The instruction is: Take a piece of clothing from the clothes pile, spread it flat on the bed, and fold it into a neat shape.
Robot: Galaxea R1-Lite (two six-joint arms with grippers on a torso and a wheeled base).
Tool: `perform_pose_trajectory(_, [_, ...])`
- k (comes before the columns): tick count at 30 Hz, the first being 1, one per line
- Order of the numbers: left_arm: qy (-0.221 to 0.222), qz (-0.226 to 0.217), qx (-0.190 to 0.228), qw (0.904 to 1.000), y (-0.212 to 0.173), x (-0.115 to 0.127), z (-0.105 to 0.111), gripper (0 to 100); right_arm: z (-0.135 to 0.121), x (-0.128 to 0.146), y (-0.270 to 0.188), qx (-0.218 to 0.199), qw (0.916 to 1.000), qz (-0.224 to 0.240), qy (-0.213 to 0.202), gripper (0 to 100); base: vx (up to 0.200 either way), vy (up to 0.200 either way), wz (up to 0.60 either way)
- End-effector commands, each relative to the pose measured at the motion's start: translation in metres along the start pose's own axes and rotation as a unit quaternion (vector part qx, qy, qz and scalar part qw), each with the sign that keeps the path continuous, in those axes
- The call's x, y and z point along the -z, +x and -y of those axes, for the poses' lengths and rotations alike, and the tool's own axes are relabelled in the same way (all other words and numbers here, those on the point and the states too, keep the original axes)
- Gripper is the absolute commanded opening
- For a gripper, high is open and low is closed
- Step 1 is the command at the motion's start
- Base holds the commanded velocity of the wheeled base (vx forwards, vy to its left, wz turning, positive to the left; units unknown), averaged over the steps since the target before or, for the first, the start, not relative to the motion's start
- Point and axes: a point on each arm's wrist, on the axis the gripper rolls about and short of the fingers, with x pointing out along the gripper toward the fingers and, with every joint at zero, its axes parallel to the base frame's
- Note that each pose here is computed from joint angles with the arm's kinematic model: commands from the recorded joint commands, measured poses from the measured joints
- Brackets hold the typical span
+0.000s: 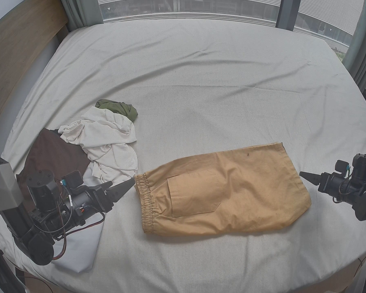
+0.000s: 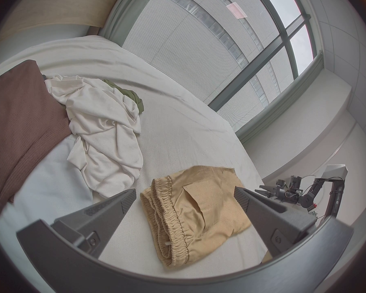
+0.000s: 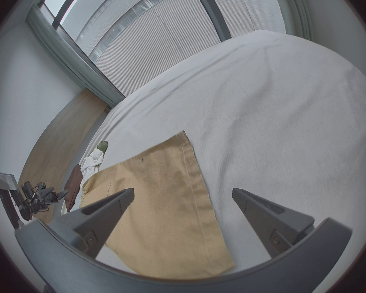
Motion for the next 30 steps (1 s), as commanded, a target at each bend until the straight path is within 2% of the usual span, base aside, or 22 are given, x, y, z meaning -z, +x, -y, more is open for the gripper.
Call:
perform_pose_trajectory(1, [-0.008,-0.026,-0.005,0.9996,-0.006,0.011,-0.001,100,-0.014,-0.02,0.016,-0.034,0.9988,0.022,-0.027,100,0.0,0.0,0.0])
perform_pose_trajectory(8, [-0.019,-0.062,-0.018,0.9977,-0.002,0.028,-0.007,100,-0.035,-0.015,0.03,-0.07,0.9968,0.009,-0.038,100,0.0,0.0,0.0])
perform_pose_trajectory(17, [-0.01,-0.099,-0.026,0.9947,0.01,0.047,-0.014,100,-0.035,-0.015,0.03,-0.069,0.9968,0.011,-0.038,100,0.0,0.0,0.0])
perform_pose_trajectory(30, [-0.012,-0.112,-0.029,0.9932,0.022,0.056,-0.02,100,-0.035,-0.015,0.029,-0.07,0.9967,0.011,-0.039,100,0.0,0.0,0.0])
